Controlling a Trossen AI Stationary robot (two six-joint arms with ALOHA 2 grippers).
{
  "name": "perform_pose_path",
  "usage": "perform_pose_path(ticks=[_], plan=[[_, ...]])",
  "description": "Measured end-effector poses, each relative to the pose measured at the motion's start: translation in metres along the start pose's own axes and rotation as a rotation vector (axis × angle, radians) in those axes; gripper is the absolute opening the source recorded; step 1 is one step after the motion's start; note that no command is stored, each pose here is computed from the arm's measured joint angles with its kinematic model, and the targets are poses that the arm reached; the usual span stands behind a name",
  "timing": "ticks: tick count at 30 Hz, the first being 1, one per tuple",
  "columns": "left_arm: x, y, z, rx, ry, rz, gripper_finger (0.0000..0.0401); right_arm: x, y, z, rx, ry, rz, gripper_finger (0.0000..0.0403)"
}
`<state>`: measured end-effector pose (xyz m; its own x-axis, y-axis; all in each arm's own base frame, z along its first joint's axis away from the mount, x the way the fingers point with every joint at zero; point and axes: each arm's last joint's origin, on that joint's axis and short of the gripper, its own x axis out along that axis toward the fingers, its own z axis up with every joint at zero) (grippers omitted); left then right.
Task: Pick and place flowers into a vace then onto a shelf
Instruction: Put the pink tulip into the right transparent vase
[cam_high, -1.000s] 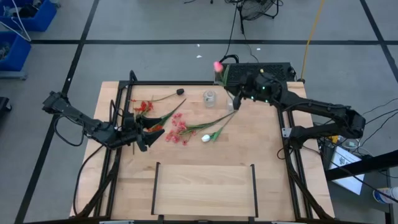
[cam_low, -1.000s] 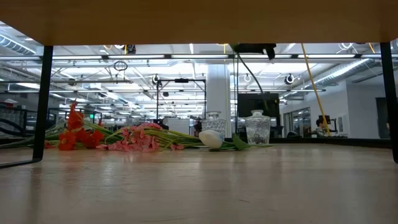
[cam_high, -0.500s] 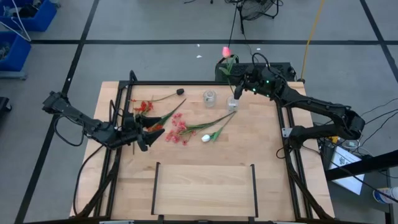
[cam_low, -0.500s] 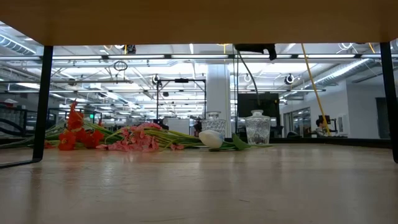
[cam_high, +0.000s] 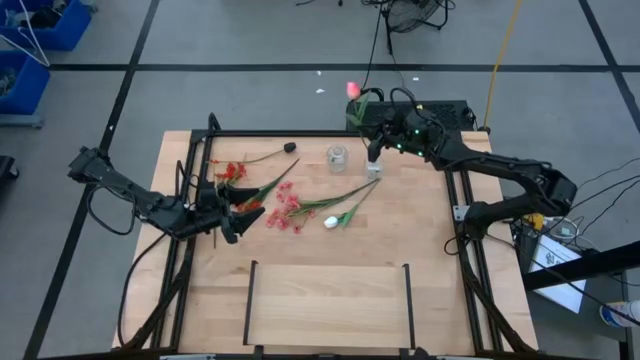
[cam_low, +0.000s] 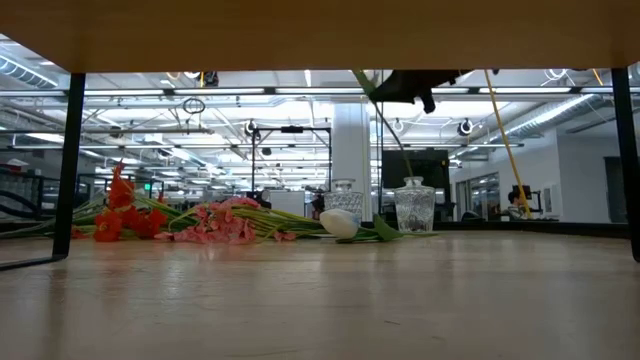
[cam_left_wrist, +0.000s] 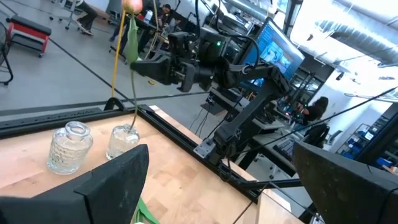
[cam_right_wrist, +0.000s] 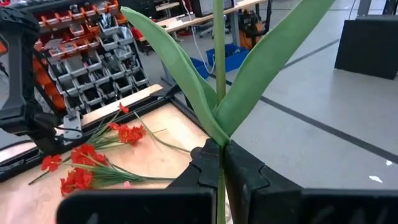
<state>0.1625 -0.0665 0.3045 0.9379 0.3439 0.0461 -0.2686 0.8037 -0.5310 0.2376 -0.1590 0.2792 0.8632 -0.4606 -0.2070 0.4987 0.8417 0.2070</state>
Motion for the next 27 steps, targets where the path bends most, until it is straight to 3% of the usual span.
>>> perform_pose_path(ticks=[16, 20, 27], plan=[[0.001, 0.001, 0.001, 0.041, -0.005, 0.009, 0.0399, 0.007, -0.006, -0.018, 0.003, 0.086, -0.048, 0.0002], [0.003, 0.003, 0.001, 0.042, -0.011, 0.02, 0.0399, 0.005, -0.011, -0.037, 0.048, 0.108, -0.063, 0.0002], [0.005, 0.006, 0.003, 0.047, -0.02, 0.042, 0.0399, -0.004, -0.018, -0.068, 0.192, 0.008, -0.053, 0.0002]])
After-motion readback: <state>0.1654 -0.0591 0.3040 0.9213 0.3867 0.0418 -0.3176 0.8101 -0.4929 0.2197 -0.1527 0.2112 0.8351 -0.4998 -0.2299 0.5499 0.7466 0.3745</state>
